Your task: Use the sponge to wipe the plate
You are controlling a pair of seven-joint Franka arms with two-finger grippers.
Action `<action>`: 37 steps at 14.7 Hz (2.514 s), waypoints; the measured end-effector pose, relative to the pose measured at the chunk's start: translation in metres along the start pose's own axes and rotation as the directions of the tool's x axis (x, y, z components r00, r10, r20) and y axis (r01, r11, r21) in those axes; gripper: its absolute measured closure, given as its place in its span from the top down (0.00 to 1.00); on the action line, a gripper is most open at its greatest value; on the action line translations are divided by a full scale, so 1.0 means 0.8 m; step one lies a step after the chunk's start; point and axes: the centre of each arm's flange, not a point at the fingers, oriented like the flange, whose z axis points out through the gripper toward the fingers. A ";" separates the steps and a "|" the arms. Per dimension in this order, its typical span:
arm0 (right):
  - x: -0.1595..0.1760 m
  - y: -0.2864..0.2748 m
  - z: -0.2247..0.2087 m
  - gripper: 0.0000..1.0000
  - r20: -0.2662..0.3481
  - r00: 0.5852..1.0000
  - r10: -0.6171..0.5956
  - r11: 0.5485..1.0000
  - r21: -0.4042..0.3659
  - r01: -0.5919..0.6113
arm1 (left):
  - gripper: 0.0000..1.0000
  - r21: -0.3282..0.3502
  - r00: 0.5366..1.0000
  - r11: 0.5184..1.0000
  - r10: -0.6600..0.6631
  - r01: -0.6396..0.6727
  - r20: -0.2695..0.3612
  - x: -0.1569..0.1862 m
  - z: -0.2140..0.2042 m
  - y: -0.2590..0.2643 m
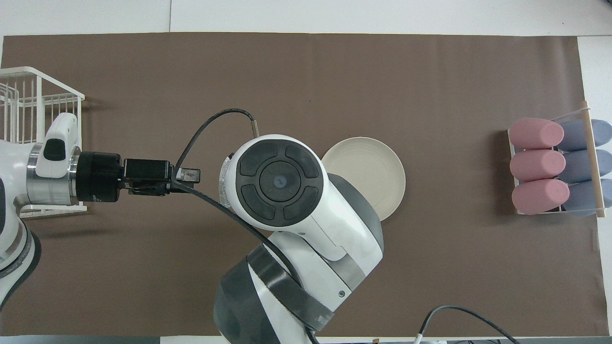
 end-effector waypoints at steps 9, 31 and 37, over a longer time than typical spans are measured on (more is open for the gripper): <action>0.002 -0.003 0.005 0.10 -0.005 1.000 0.002 1.000 -0.002 -0.002 | 1.00 -0.014 0.994 0.994 0.109 -0.109 0.029 0.006 0.041 -0.007; 0.019 -0.015 0.010 0.60 -0.020 1.000 -0.013 1.000 -0.005 0.012 | 0.04 -0.018 0.996 0.995 0.093 -0.093 -0.008 0.012 0.052 0.001; 0.125 -0.061 -0.047 1.00 -0.054 0.952 -0.303 0.953 -0.016 0.302 | 0.04 -0.010 0.999 0.999 0.045 -0.045 -0.030 0.016 0.035 -0.006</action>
